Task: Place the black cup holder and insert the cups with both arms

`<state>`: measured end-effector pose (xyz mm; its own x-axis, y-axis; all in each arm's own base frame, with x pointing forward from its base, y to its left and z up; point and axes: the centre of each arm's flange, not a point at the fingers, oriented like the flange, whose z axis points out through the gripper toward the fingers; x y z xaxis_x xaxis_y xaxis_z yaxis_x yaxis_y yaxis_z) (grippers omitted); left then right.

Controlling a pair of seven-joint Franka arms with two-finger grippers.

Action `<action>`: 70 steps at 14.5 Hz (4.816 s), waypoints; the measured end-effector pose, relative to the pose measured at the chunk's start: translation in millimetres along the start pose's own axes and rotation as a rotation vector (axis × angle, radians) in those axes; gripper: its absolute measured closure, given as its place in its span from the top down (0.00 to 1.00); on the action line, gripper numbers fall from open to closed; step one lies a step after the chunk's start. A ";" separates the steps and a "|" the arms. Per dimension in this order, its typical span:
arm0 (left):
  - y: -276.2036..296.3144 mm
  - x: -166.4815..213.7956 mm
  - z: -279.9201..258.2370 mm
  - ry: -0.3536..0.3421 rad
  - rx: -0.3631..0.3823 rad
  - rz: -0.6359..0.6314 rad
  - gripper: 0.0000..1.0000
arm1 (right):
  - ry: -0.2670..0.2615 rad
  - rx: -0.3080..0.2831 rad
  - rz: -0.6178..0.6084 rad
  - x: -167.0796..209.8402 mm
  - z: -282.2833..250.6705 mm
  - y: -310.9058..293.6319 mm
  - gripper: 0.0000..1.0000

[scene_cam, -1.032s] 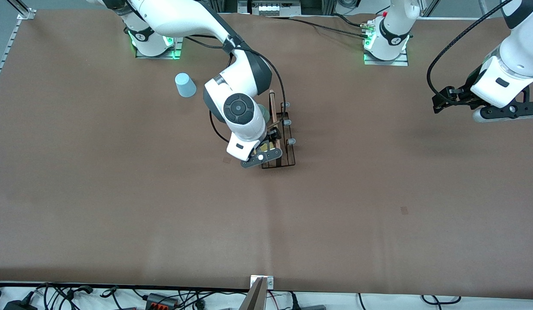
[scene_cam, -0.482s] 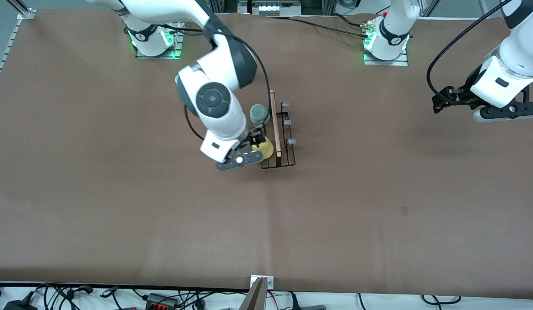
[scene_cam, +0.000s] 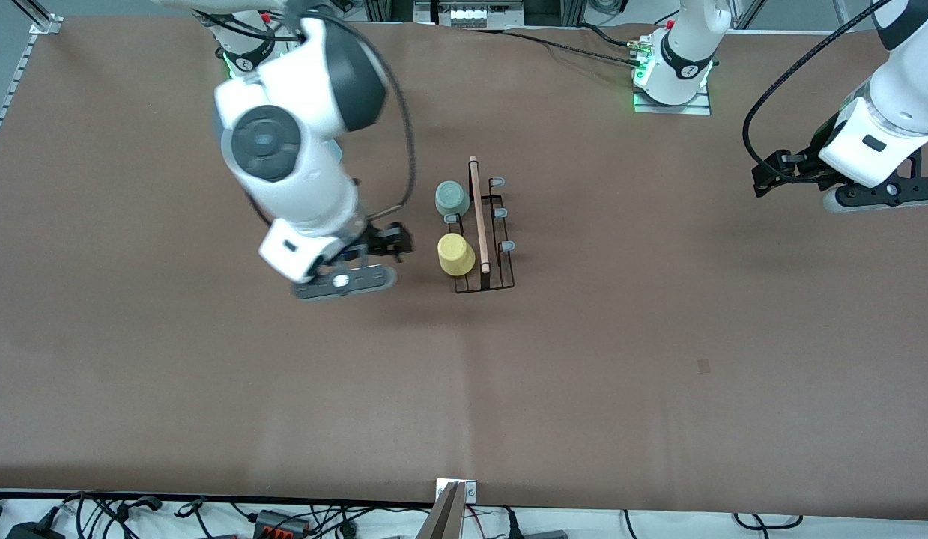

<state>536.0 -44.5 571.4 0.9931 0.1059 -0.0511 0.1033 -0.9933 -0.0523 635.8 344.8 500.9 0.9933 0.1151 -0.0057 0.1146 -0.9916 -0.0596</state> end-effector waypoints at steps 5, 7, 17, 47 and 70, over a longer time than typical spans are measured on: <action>0.0 0.0 0.0 0.000 0.000 0.000 1.00 | 0.014 -0.026 0.120 12.7 -35.6 81.0 1.00; 0.1 0.0 -0.1 0.000 0.000 0.000 1.00 | 0.007 -0.034 0.174 20.2 -37.0 117.7 1.00; 0.2 0.0 -0.1 0.000 0.000 0.000 1.00 | -0.009 -0.037 0.331 33.8 -35.6 292.6 1.00; 0.2 0.0 -0.1 0.000 0.000 0.000 1.00 | 0.035 -0.070 0.194 -100.3 -90.8 390.6 1.00; 0.1 0.0 -0.1 0.000 0.000 0.000 1.00 | 0.053 -0.070 0.160 -94.7 -97.1 370.7 1.00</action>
<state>536.0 -44.6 571.5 0.9931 0.1057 -0.0510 0.1030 -0.9933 -0.0523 585.4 -39.4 576.3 0.9980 -0.0454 0.0435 -0.0458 -0.9989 0.0077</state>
